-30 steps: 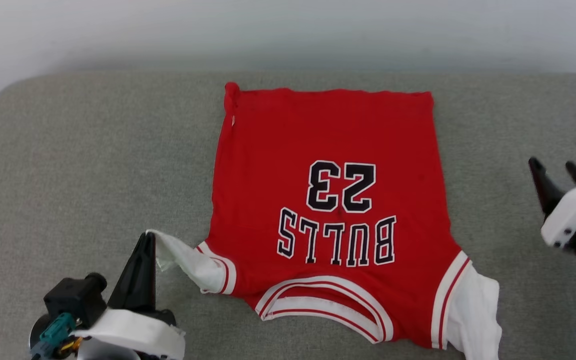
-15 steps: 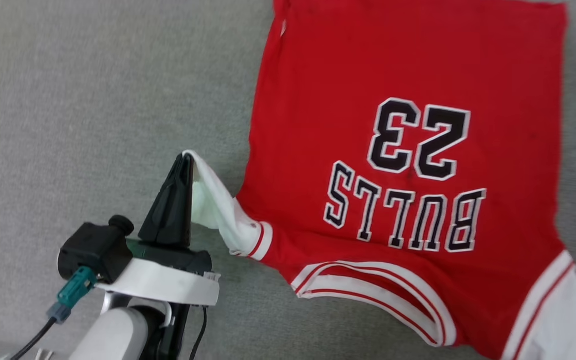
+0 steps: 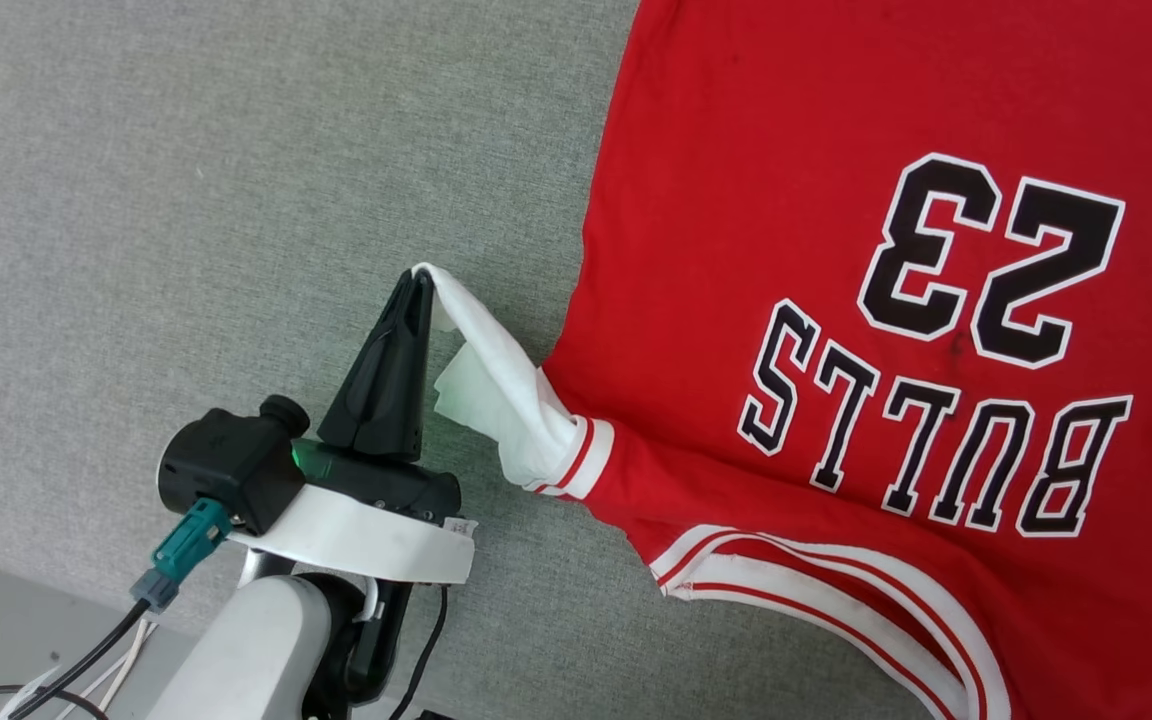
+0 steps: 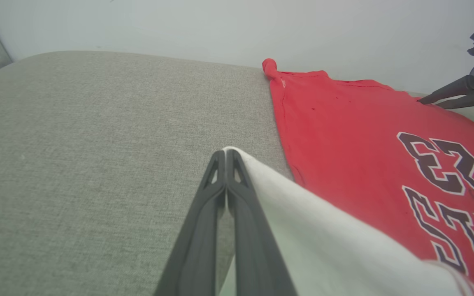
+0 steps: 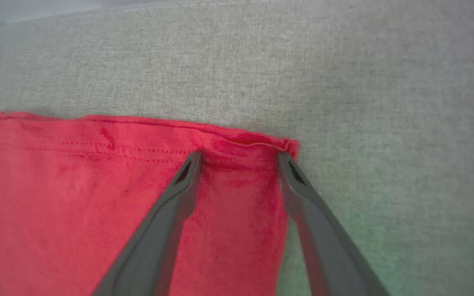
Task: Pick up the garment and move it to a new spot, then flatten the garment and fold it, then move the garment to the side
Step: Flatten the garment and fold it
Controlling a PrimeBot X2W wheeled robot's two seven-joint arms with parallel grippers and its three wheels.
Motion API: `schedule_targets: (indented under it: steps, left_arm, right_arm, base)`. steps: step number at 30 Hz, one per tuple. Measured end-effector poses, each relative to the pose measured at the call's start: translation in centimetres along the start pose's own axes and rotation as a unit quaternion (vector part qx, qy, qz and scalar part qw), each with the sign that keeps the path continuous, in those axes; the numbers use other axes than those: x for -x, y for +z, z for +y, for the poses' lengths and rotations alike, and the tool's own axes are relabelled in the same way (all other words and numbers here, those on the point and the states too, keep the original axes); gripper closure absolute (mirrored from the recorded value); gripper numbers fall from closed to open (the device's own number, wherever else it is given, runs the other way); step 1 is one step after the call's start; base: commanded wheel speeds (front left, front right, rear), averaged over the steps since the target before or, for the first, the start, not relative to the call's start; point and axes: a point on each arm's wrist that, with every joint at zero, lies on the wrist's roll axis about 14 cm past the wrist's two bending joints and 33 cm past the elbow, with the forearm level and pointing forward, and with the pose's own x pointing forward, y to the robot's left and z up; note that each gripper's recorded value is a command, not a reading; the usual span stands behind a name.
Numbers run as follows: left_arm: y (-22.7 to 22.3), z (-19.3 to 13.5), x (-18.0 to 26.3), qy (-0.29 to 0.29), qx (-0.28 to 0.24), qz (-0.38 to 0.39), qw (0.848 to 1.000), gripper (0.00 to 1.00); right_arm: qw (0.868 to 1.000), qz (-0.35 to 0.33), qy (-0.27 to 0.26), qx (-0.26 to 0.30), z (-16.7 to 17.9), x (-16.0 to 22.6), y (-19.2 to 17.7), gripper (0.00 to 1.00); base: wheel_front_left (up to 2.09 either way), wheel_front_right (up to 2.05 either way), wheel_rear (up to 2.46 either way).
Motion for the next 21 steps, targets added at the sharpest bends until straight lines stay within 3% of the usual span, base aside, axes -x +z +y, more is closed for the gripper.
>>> schedule_targets:
  steps: [1, 11, 16, 21]
  left_arm:
    - [0.0, 0.0, 0.1, 0.000, 0.000, 0.000, 1.000, 1.00]
    - [0.8, -0.4, 0.9, -0.004, 0.004, -0.007, 1.000, 1.00]
    - [1.2, -0.2, 2.5, 0.004, 0.008, -0.003, 1.000, 1.00]
    - [2.1, -0.3, 4.5, 0.008, 0.008, -0.002, 1.000, 1.00]
  right_arm:
    - [1.000, 0.002, -0.001, -0.002, 0.0, 0.1, 0.0, 1.00]
    - [0.998, -0.031, -0.029, 0.035, -0.1, 3.5, 1.6, 1.00]
    - [0.992, -0.077, -0.056, 0.081, -0.8, 8.1, 3.2, 1.00]
    - [0.986, -0.089, -0.076, 0.115, -2.3, 12.9, 1.3, 1.00]
  base:
    - [0.00, 0.00, 0.00]
    - [0.00, 0.00, 0.00]
    - [0.00, 0.00, 0.00]
    - [0.00, 0.00, 0.00]
